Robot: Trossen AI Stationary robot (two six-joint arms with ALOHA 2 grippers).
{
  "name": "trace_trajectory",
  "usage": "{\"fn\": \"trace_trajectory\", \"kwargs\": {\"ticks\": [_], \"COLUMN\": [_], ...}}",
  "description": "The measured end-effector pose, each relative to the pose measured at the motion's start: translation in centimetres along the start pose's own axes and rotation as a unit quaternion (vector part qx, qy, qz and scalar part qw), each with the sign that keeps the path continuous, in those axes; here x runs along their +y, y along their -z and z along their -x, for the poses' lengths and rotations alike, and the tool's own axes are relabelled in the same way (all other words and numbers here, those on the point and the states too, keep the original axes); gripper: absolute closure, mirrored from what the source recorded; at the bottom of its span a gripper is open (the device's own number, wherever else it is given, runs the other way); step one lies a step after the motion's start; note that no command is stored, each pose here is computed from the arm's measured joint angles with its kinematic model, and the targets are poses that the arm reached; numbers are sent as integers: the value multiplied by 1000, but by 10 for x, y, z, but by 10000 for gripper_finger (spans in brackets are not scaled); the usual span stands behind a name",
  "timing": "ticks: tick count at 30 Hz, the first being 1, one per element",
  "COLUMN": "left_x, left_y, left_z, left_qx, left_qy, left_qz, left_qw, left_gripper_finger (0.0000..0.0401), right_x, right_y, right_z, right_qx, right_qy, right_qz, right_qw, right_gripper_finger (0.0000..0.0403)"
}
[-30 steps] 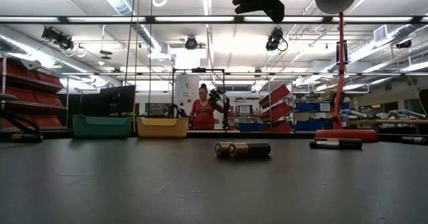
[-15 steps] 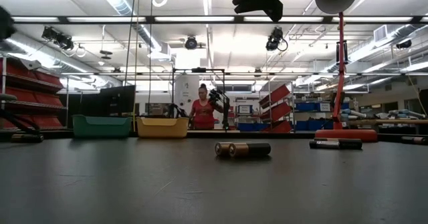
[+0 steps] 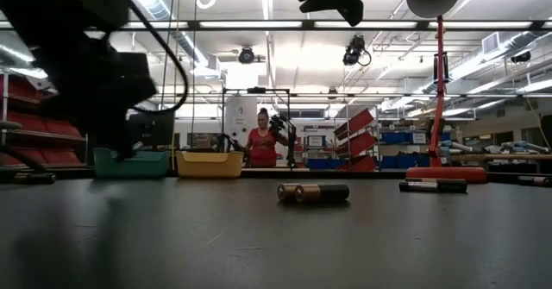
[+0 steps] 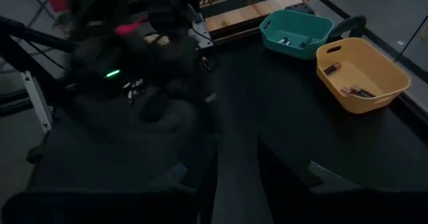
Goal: Sort batteries
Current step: Put the silver battery into the blue bin
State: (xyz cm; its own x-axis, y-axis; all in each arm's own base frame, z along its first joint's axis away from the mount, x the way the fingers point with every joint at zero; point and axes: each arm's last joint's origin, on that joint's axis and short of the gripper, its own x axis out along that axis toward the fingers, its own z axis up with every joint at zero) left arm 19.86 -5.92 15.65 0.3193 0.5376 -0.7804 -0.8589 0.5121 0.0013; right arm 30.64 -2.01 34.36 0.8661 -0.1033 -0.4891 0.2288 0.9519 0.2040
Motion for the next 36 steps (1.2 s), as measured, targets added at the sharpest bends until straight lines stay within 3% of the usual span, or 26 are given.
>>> {"fn": "trace_trajectory", "kwargs": {"ticks": [4,10,19,25,31,36], "left_x": [37,87,132,152,168,174], "left_y": [-23,-47,-79,-107,-124,-123], "left_z": [-10,-16,-30,-46,-66,-76], "left_qx": [-56,-93,-160,-209,-187,-163], "left_qy": [-41,-99,-215,-250,-238,-245], "left_qz": [101,194,296,343,330,349], "left_qw": [992,972,917,881,894,890], "left_gripper_finger": [386,387,384,374,364,319], "right_x": [6,19,33,45,54,58], "right_y": [2,6,16,23,31,35], "right_z": [0,1,4,7,10,12], "right_qx": [5,9,28,37,42,48], "right_qy": [-16,-29,-1,14,42,48], "right_qz": [-12,-10,-28,-53,-74,-80], "right_qw": [1000,999,999,998,995,994], "right_gripper_finger": [288,288,288,288,288,288]}}
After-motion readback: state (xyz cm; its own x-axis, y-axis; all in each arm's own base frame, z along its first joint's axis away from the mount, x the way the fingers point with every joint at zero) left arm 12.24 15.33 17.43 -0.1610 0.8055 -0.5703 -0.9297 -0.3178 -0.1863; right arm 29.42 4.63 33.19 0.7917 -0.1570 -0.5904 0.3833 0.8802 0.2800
